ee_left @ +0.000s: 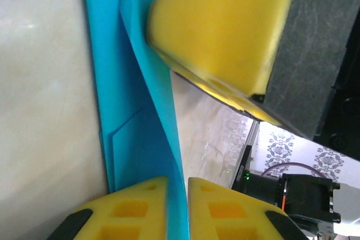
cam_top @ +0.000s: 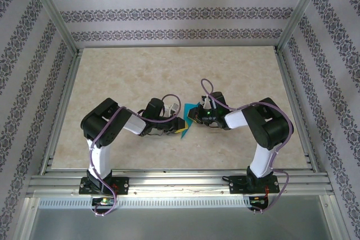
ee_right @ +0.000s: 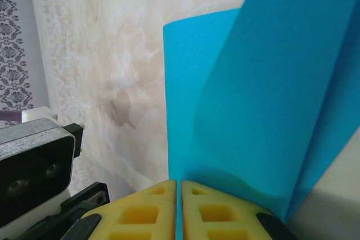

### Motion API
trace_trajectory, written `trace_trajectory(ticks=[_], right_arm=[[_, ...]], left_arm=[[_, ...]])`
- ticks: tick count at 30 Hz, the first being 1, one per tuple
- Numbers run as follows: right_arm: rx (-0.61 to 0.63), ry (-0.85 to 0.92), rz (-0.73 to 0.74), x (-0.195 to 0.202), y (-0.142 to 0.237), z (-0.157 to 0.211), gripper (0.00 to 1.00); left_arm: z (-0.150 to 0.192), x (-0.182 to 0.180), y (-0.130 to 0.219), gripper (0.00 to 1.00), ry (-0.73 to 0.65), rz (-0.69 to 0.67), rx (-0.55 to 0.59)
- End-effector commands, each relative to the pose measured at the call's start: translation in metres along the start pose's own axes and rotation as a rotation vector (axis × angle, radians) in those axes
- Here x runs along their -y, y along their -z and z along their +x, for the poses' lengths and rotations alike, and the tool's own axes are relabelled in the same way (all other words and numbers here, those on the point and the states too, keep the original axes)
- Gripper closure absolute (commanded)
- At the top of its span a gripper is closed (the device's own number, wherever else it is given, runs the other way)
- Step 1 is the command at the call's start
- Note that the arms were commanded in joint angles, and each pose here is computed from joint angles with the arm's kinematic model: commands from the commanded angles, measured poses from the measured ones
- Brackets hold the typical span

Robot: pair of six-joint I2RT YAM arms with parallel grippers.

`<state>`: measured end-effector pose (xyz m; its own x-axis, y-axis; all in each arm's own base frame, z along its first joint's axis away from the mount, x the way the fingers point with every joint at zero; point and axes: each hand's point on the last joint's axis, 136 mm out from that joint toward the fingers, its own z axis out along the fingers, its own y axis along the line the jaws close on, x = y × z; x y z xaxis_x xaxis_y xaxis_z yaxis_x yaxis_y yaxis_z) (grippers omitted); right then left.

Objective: Fold a paper plane with a square sheet of paper (pick it up from the middle)
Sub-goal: Fold the wing for the fifth time at the center of the table.

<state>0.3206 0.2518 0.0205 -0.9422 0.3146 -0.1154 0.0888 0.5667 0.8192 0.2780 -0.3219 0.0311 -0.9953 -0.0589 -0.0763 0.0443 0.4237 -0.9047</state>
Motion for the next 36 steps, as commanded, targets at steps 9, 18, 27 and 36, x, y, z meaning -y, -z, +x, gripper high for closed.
trace_trajectory(ticks=[9, 18, 27, 36], right_arm=[[-0.024, -0.035, 0.1, 0.024, -0.005, 0.012, 0.87], [-0.033, -0.039, 0.104, 0.024, -0.008, 0.015, 0.87], [-0.032, -0.037, 0.105, 0.024, -0.007, 0.015, 0.87], [-0.034, -0.038, 0.108, 0.025, -0.006, 0.016, 0.87]], left_arm=[[0.032, -0.029, 0.015, 0.79, 0.052, -0.16, -0.12], [0.036, -0.027, 0.018, 0.7, -0.011, -0.227, -0.168], [0.04, -0.034, 0.02, 0.82, -0.059, -0.323, -0.206], [0.048, -0.033, 0.021, 0.9, -0.052, -0.315, -0.231]])
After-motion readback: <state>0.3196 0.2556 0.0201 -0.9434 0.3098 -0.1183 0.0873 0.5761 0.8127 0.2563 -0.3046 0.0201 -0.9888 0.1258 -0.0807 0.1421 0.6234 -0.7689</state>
